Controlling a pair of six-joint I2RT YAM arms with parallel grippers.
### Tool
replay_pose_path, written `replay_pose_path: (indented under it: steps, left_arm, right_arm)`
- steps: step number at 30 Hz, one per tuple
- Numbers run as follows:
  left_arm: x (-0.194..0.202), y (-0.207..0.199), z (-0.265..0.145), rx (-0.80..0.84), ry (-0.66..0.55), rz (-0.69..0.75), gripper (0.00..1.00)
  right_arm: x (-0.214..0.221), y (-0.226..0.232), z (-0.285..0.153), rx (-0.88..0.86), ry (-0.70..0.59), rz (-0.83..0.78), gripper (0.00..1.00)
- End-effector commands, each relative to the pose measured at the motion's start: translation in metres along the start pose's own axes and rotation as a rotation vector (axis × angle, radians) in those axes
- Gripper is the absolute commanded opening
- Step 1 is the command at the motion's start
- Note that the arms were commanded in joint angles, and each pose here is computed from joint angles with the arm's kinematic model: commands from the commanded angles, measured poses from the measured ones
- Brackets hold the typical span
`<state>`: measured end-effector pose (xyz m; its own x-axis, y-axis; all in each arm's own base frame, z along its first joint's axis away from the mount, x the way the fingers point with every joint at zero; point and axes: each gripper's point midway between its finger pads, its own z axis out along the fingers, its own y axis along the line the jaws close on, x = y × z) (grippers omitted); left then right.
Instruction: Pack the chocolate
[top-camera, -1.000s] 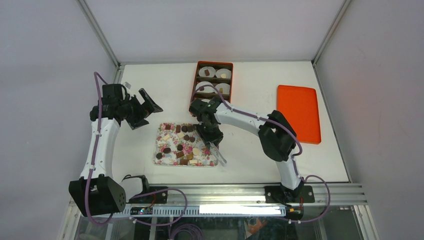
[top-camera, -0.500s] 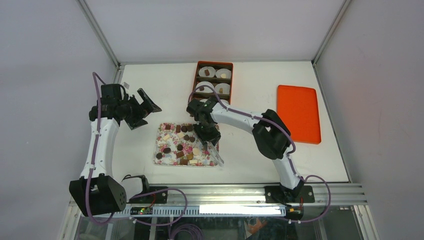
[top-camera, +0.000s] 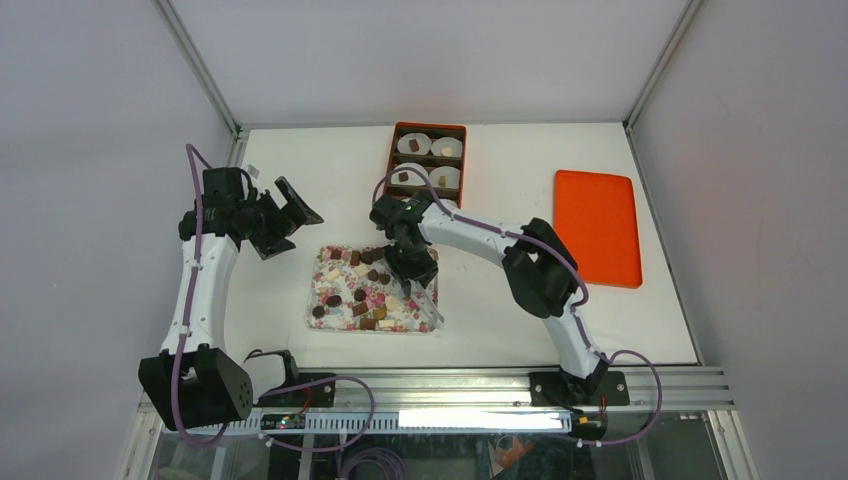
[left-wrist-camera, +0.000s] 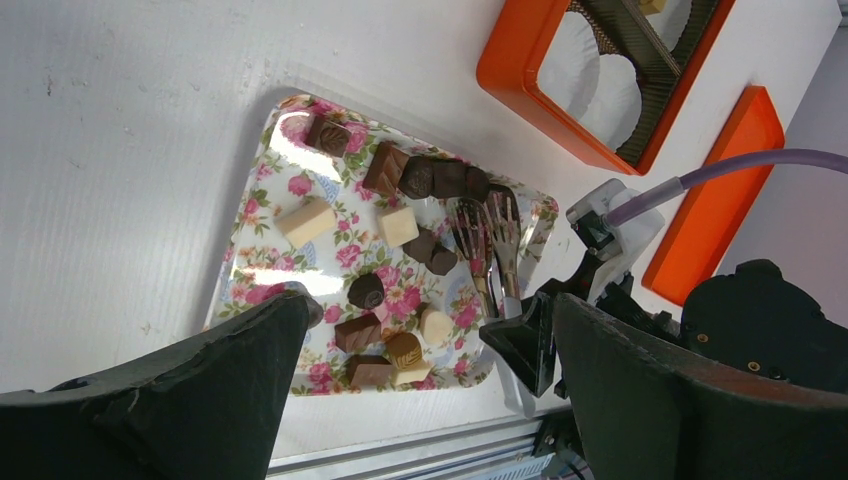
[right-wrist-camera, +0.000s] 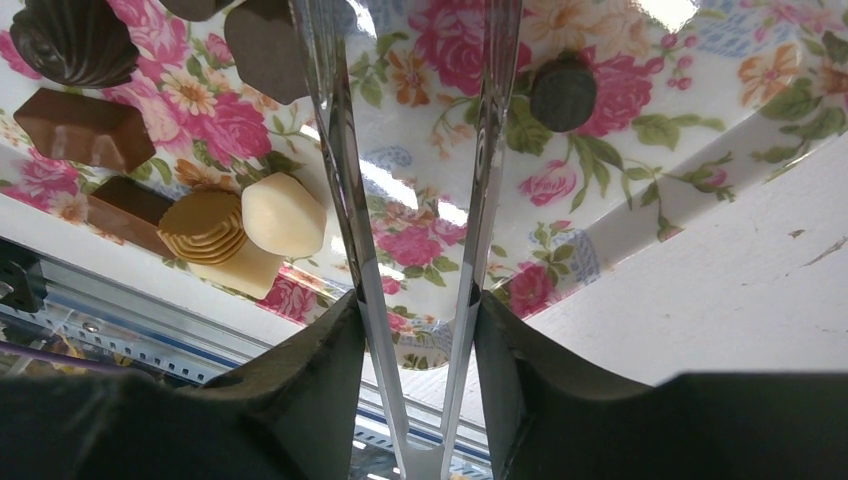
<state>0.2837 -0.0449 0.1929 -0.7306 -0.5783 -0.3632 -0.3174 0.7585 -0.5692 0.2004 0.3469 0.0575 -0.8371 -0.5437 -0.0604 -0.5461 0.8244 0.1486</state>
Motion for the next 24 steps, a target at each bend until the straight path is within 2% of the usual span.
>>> replay_pose_path:
  steps: [1, 7, 11, 24]
  left_arm:
    - [-0.01, -0.006, -0.008, 0.024, -0.04, 0.021, 0.99]
    - [-0.01, -0.007, -0.008, 0.029, -0.036, 0.02, 0.99]
    - [-0.01, -0.007, -0.01, 0.03, -0.043, 0.023, 0.99]
    - [-0.009, -0.006, -0.01, 0.025, -0.04, 0.016, 0.99]
  right_arm:
    - [-0.015, 0.003, -0.008, -0.009, -0.049, -0.014, 0.43]
    - [-0.01, 0.004, -0.01, -0.014, -0.053, -0.011, 0.25]
    - [-0.007, 0.003, -0.016, -0.017, -0.058, -0.01, 0.18]
    - [0.012, -0.007, -0.04, 0.008, -0.062, -0.023, 0.17]
